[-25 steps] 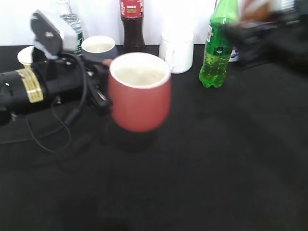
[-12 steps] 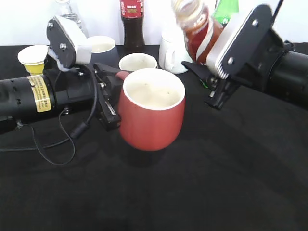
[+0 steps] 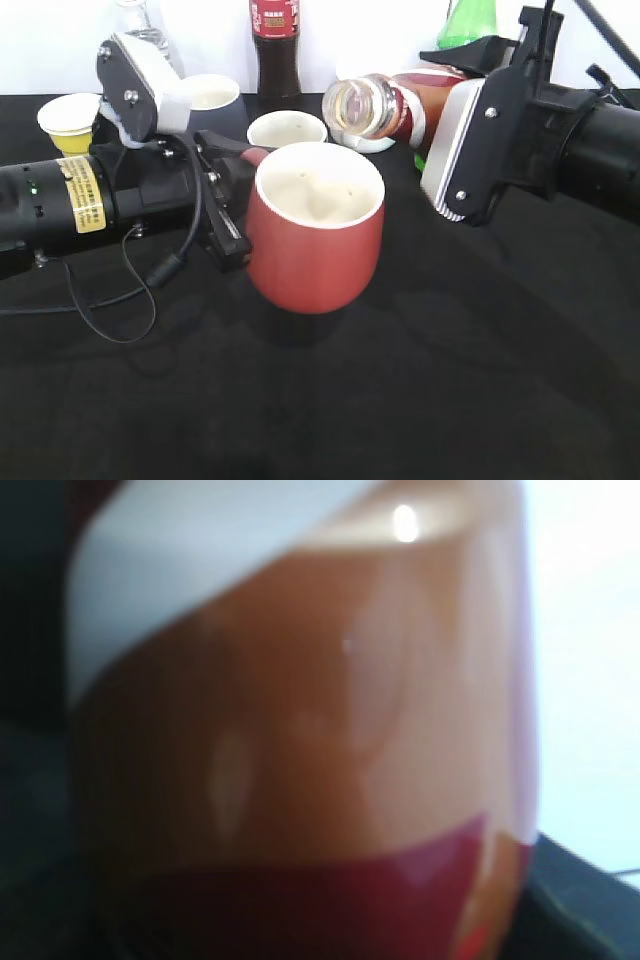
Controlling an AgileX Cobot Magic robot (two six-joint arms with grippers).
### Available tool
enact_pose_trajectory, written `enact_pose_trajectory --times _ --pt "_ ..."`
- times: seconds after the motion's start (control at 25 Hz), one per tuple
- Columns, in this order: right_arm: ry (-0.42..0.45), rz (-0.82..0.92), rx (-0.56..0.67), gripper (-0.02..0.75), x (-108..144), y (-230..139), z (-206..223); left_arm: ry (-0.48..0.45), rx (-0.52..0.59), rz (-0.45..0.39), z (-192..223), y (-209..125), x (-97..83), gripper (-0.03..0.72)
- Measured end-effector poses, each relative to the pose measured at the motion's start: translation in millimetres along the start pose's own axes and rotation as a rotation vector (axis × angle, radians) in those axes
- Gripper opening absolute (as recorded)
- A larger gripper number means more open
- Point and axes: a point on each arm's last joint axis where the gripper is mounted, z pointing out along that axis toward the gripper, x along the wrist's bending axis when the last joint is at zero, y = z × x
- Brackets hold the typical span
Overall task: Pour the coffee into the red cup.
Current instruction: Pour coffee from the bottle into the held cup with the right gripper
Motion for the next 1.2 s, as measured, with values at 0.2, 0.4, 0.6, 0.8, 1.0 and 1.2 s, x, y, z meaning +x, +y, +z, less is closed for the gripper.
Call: enact_pose_trajectory --times 0.2,0.4,0.6,0.8,1.0,1.2 --pt "-0.010 -0.083 0.021 0.531 -1.0 -1.8 0.0 0.003 0.010 0.000 0.0 -0.9 0.2 0.068" --pt "-0.014 -0.140 0.031 0.531 -1.5 -2.7 0.0 0.018 0.066 0.001 -0.2 -6.0 1.6 0.068" --pt "-0.013 -0.219 0.033 0.531 -1.6 -2.8 0.0 0.018 0.067 0.001 -0.2 -6.1 1.7 0.068" --pt "-0.042 -0.259 0.023 0.531 -4.1 -1.5 -0.1 0.018 0.067 0.001 -0.2 -6.1 1.7 0.067" --pt "-0.068 -0.298 0.013 0.531 -6.3 -0.2 -0.2 0.018 0.067 0.001 -0.2 -6.1 1.7 0.067" --pt "-0.074 -0.302 0.011 0.531 -6.8 0.1 -0.2 0.018 0.067 0.001 -0.2 -6.1 1.7 0.067"
